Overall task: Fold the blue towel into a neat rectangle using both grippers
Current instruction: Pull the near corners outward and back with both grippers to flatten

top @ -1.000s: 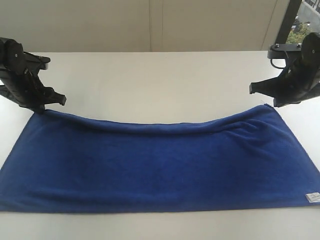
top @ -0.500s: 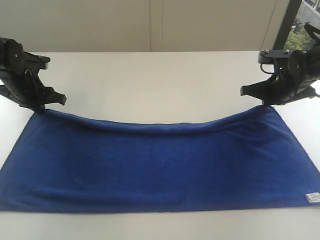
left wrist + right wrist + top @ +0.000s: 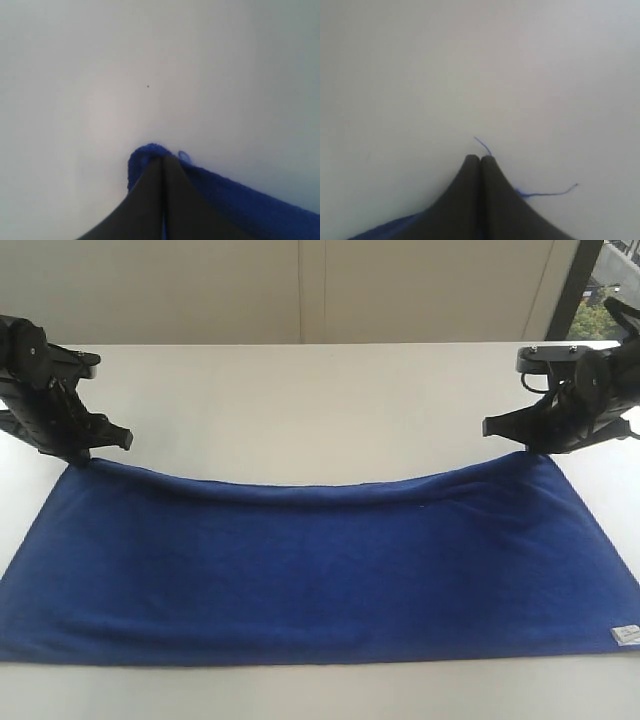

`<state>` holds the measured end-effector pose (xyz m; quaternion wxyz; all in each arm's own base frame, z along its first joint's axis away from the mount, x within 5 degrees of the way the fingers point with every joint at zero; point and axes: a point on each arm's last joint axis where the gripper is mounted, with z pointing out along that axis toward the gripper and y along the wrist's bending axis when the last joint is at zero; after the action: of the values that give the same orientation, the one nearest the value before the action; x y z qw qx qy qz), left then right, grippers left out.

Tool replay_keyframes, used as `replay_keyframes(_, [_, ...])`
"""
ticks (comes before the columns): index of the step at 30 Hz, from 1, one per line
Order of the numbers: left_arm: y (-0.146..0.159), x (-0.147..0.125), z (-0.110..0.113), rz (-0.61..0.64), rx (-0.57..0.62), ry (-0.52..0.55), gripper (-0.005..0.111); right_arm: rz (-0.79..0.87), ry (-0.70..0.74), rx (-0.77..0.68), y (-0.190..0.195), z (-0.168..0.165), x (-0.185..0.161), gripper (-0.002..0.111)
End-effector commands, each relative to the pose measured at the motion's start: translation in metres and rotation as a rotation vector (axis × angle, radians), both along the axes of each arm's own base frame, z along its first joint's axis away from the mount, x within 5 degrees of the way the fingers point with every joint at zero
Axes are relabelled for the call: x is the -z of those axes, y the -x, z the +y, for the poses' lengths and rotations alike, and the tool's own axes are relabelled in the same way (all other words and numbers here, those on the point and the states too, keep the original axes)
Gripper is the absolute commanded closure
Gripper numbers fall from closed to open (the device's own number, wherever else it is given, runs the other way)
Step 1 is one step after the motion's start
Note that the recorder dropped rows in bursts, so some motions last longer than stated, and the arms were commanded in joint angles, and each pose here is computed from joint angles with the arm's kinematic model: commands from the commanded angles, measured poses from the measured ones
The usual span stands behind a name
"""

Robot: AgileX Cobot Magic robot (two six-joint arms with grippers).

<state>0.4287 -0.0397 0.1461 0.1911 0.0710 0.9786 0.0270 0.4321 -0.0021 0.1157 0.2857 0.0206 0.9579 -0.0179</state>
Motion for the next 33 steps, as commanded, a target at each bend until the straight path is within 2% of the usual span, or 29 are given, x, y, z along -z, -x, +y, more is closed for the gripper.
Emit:
replay_keyframes(1, [0.001, 0.006, 0.002, 0.024, -0.08, 0.029, 0.107, -0.009, 0.009, -0.006, -0.002, -0.004, 0.005, 0.108])
replay_keyframes(7, [0.0, 0.006, 0.002, 0.013, -0.15, 0.051, 0.107, 0.01, -0.048, 0.106, -0.001, -0.015, 0.017, 0.108])
replay_keyframes(14, [-0.004, 0.022, 0.001, 0.0, -0.254, 0.097, 0.107, 0.02, -0.055, 0.112, -0.002, -0.016, 0.032, 0.108])
replay_keyframes(23, [-0.01, 0.024, 0.005, -0.054, -0.265, 0.105, 0.107, -0.017, -0.061, 0.125, -0.005, -0.024, 0.03, 0.108])
replay_keyframes(28, [-0.007, 0.025, 0.018, -0.018, -0.315, 0.097, 0.107, -0.023, -0.061, 0.129, -0.005, -0.027, 0.03, 0.108])
replay_keyframes(33, [-0.005, 0.026, 0.019, 0.012, -0.32, 0.087, 0.107, -0.029, -0.062, 0.128, -0.005, -0.027, 0.03, 0.108])
